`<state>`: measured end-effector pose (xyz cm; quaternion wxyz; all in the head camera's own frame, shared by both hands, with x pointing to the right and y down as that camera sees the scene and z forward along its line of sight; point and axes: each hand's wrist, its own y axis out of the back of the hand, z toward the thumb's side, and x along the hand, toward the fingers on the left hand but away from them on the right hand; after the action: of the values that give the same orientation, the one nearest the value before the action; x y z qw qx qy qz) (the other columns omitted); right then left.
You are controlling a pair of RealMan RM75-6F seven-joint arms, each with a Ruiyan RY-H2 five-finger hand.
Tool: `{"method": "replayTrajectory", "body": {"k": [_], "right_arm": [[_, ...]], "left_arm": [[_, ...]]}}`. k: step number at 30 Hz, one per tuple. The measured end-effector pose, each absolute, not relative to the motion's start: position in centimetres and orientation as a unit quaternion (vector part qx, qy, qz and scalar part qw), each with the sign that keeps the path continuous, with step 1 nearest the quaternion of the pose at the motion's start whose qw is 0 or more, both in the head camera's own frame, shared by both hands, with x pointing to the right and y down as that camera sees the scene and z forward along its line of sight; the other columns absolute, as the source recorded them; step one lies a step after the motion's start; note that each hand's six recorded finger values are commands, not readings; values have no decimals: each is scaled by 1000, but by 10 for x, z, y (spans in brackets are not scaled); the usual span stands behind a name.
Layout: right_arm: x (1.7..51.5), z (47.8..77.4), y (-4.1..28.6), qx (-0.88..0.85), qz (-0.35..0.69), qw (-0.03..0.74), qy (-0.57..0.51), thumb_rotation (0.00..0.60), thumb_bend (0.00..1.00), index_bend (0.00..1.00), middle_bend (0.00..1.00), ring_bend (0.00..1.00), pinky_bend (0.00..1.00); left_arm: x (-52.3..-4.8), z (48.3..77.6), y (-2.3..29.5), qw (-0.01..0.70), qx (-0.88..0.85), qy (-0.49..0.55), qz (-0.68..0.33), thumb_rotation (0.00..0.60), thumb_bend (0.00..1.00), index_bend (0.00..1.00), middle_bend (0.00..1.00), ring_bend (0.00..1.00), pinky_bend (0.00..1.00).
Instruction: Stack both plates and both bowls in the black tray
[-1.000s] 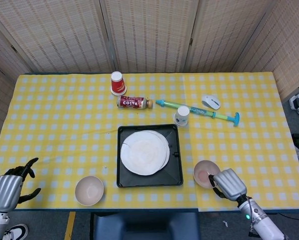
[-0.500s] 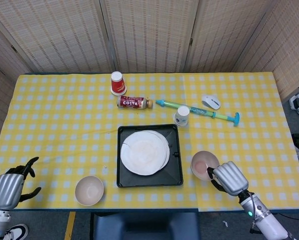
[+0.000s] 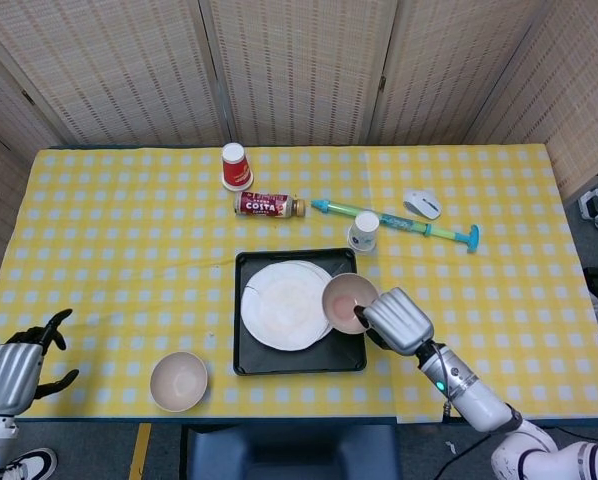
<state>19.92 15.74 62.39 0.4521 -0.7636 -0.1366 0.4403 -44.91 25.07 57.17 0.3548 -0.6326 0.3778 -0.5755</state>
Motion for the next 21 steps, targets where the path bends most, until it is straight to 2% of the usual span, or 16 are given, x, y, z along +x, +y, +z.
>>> {"method": "replayTrajectory", "body": {"k": [11, 17, 21], "right_arm": [[110, 675, 142, -782, 430, 440, -104, 600, 434, 689, 915, 851, 874], [82, 694, 138, -783, 429, 438, -99, 600, 435, 689, 915, 855, 875], [77, 697, 138, -787, 427, 434, -101, 600, 434, 618, 915, 851, 874]], "left_arm": [[-459, 567, 245, 345, -630, 396, -572, 600, 196, 156, 550, 411, 474], [-466, 564, 243, 341, -627, 402, -573, 600, 196, 166, 551, 412, 474], [-465, 562, 243, 340, -629, 405, -569, 600, 196, 166, 551, 413, 474]]}}
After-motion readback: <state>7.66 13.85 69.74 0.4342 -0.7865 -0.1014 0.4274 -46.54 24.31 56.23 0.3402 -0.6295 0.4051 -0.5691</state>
